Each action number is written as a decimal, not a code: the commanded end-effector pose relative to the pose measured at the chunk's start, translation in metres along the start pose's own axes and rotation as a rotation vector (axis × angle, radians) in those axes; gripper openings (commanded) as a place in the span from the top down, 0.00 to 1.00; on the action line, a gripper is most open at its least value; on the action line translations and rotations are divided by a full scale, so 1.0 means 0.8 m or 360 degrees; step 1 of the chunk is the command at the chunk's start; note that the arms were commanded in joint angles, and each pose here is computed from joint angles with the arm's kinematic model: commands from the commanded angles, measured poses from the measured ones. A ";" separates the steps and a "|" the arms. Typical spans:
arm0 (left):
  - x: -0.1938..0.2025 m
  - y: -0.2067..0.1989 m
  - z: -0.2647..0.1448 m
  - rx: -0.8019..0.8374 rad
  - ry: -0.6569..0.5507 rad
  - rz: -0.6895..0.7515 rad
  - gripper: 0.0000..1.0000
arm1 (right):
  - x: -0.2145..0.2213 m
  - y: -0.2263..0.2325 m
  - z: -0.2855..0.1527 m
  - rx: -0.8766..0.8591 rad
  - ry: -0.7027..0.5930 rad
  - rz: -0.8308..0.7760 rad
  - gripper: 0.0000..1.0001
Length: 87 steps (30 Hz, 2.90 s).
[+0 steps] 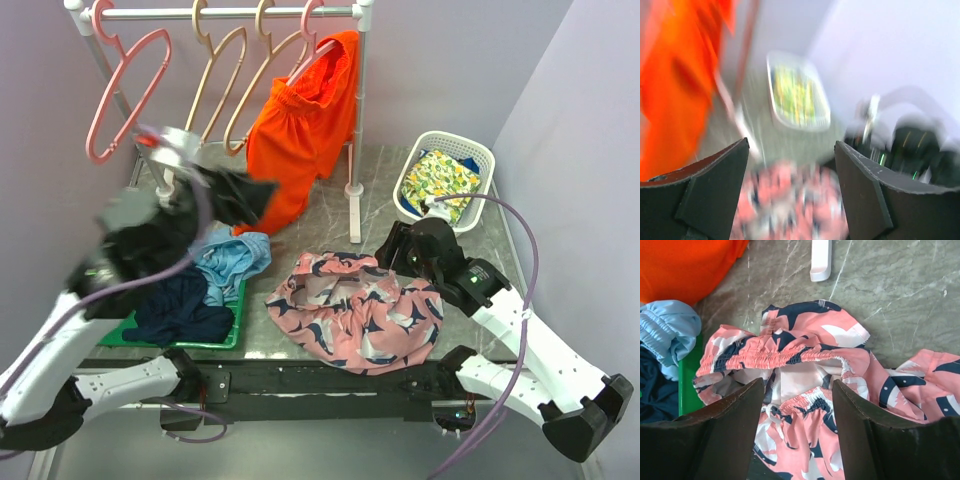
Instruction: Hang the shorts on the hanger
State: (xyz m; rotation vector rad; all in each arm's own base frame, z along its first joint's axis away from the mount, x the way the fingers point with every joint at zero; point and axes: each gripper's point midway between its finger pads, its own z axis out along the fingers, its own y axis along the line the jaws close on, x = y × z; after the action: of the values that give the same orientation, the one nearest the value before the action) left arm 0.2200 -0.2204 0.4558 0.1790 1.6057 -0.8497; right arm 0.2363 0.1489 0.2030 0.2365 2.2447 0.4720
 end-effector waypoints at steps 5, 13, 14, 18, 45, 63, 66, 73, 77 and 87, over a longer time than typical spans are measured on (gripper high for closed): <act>-0.144 0.045 0.032 -0.0368 -0.0297 0.0308 0.24 | -0.018 0.016 -0.011 -0.0075 -0.0054 -0.0008 0.36; -0.147 0.124 0.120 -0.0534 -0.0044 0.0409 0.33 | -0.011 0.021 -0.013 -0.0109 -0.0030 -0.0023 0.37; -0.148 0.137 0.129 -0.0560 -0.0033 0.0414 0.35 | -0.010 0.021 -0.012 -0.0108 -0.0030 -0.0027 0.37; -0.140 0.160 0.148 -0.0564 0.0016 0.0432 0.37 | -0.009 0.022 -0.013 -0.0122 -0.0029 -0.0032 0.37; -0.065 0.194 0.193 -0.0623 0.0230 0.0379 0.63 | 0.006 0.018 -0.011 -0.0134 -0.0002 -0.0020 0.37; -0.124 0.183 0.163 -0.0737 -0.0007 0.0505 0.99 | 0.011 0.023 -0.006 -0.0141 0.0016 -0.0034 0.37; -0.121 0.183 0.160 -0.0734 -0.0013 0.0498 0.99 | 0.011 0.024 -0.006 -0.0144 0.0015 -0.0038 0.37; -0.124 0.174 0.145 -0.0709 -0.0039 0.0488 0.99 | 0.010 0.024 -0.004 -0.0137 0.0011 -0.0044 0.37; -0.121 0.174 0.137 -0.0717 -0.0031 0.0479 0.99 | 0.011 0.024 -0.003 -0.0137 0.0014 -0.0044 0.37; -0.097 0.170 0.107 -0.0710 0.0025 0.0436 0.99 | 0.009 0.025 -0.004 -0.0140 0.0010 -0.0054 0.37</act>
State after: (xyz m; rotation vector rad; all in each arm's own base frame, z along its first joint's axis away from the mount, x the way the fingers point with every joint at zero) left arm 0.4031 -0.1532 0.4448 0.1113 1.7796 -0.2261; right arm 0.2239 0.1637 0.1946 0.1610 2.2744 0.5240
